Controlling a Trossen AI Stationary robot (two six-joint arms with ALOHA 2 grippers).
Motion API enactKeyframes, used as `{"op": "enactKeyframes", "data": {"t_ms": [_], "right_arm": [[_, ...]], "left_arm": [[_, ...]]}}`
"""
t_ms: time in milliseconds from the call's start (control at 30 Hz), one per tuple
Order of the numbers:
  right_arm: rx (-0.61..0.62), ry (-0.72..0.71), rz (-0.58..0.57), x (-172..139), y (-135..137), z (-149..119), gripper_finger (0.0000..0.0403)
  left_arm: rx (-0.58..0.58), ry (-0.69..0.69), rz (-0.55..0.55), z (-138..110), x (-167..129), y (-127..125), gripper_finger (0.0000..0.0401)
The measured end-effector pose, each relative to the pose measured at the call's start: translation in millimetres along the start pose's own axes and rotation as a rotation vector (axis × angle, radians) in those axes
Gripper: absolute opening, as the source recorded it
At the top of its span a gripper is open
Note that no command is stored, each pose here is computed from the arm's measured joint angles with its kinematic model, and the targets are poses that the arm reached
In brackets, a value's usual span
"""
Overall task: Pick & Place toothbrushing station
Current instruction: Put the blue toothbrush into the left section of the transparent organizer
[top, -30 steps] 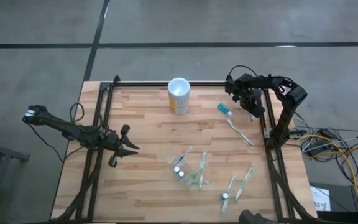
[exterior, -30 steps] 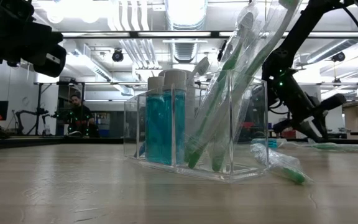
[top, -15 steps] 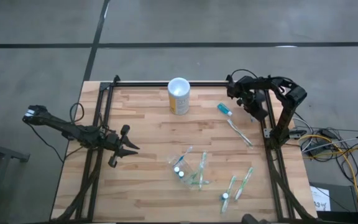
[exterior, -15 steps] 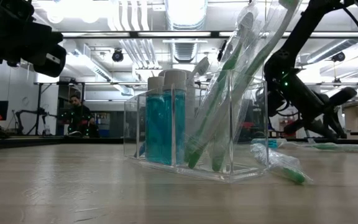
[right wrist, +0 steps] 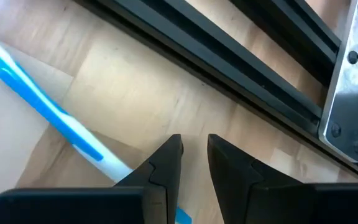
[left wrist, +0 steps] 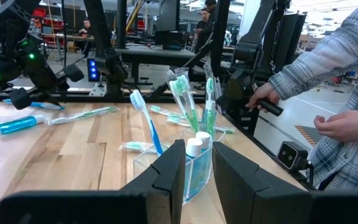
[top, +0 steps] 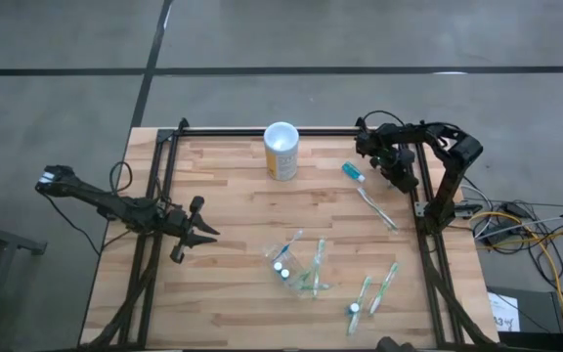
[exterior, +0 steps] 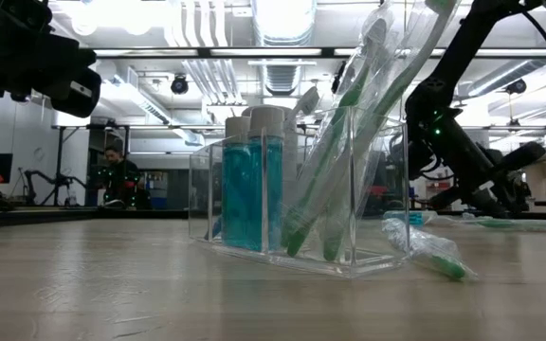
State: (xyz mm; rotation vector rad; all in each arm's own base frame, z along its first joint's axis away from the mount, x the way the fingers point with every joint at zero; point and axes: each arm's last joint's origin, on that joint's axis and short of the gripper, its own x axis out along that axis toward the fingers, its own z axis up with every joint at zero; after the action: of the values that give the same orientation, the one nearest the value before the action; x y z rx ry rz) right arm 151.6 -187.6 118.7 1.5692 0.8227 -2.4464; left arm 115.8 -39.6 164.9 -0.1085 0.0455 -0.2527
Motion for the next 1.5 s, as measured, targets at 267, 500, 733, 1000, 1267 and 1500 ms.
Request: {"op": "enactKeyframes", "data": {"t_ms": [267,500,733,1000,1267,1500], "right_arm": [[-0.06,-0.005,0.019,-2,0,-6,0.0081],[-0.149,-0.007,0.056,-9,1,-15,0.0081],[-0.212,0.033,0.197,-34,13,-31,0.0082],[-0.341,0.043,0.485,-77,29,-56,0.0082],[-0.409,-0.139,0.561,-108,31,-54,0.0082],[-0.92,-0.332,0.593,-132,34,-51,0.0082]], "left_arm": [[0.0,0.0,0.0,0,0,0,0.0085],[0.0,0.0,0.0,0,0,0,0.0085],[0.0,0.0,0.0,0,0,0,0.0085],[0.0,0.0,0.0,0,0,0,0.0085],[0.0,0.0,0.0,0,0,0,0.0085],[0.0,0.0,0.0,0,0,0,0.0085]]}}
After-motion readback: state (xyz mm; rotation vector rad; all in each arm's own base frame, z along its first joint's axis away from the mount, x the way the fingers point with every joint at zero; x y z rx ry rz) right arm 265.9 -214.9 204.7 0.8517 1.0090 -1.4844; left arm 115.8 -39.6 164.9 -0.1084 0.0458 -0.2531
